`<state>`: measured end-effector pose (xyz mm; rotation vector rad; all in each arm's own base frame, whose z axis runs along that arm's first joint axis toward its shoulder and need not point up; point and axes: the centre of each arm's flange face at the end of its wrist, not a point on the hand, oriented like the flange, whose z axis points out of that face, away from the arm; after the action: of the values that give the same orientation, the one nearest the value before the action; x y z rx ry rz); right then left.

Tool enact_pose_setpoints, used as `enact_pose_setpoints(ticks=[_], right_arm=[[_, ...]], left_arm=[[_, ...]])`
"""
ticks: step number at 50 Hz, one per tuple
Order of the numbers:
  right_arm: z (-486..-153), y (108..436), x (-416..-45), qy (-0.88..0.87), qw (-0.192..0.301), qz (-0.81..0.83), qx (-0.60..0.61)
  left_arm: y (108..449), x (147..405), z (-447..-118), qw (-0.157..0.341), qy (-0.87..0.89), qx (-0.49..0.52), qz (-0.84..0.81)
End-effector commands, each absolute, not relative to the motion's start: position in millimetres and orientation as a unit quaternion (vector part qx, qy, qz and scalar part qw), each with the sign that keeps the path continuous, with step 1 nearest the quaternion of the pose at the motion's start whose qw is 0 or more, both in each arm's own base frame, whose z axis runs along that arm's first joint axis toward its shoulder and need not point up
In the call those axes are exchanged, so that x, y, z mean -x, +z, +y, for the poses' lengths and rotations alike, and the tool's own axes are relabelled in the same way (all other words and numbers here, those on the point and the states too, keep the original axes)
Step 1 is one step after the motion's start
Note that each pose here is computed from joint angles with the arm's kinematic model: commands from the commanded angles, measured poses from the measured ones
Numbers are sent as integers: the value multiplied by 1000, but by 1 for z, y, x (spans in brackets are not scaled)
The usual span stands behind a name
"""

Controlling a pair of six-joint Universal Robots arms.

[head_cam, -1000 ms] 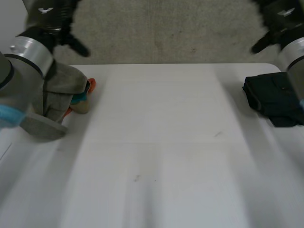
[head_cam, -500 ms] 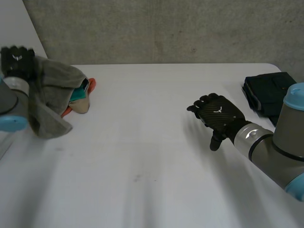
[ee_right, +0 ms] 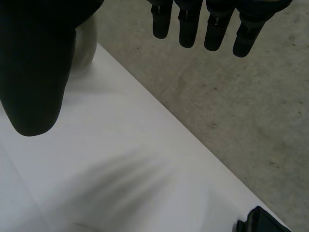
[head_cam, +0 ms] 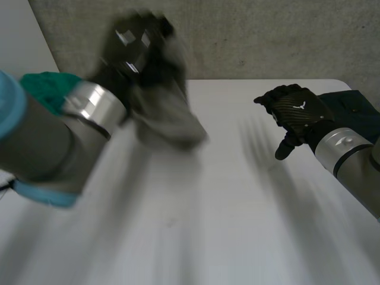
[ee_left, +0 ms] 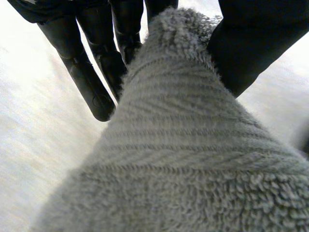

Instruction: Fold the laundry.

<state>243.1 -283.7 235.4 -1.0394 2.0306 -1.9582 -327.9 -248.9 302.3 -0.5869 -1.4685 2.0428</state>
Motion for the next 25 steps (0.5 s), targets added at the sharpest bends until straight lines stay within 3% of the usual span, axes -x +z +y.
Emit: enact_pose_setpoints(ticks=[1, 5, 8, 14, 17, 21, 25], right_arm=[[-294, 239, -234, -655, 58, 675, 334], [-296, 238, -233, -651, 55, 681, 330], [-293, 234, -234, -643, 59, 689, 330], [-285, 230, -235, -620, 68, 707, 334], [-281, 230, -235, -608, 73, 715, 336], [-275, 229, -236, -597, 74, 721, 344], [-268, 225, -243, -589, 81, 720, 357]], left_arm=[[219, 357, -205, 298, 637, 286, -651], [200, 356, -188, 291, 585, 313, -689], [205, 352, -190, 287, 584, 309, -694], [254, 307, -240, 238, 657, 239, -675], [259, 292, -257, 219, 667, 223, -676], [255, 280, -266, 200, 664, 214, -688], [233, 279, -252, 199, 625, 223, -721]])
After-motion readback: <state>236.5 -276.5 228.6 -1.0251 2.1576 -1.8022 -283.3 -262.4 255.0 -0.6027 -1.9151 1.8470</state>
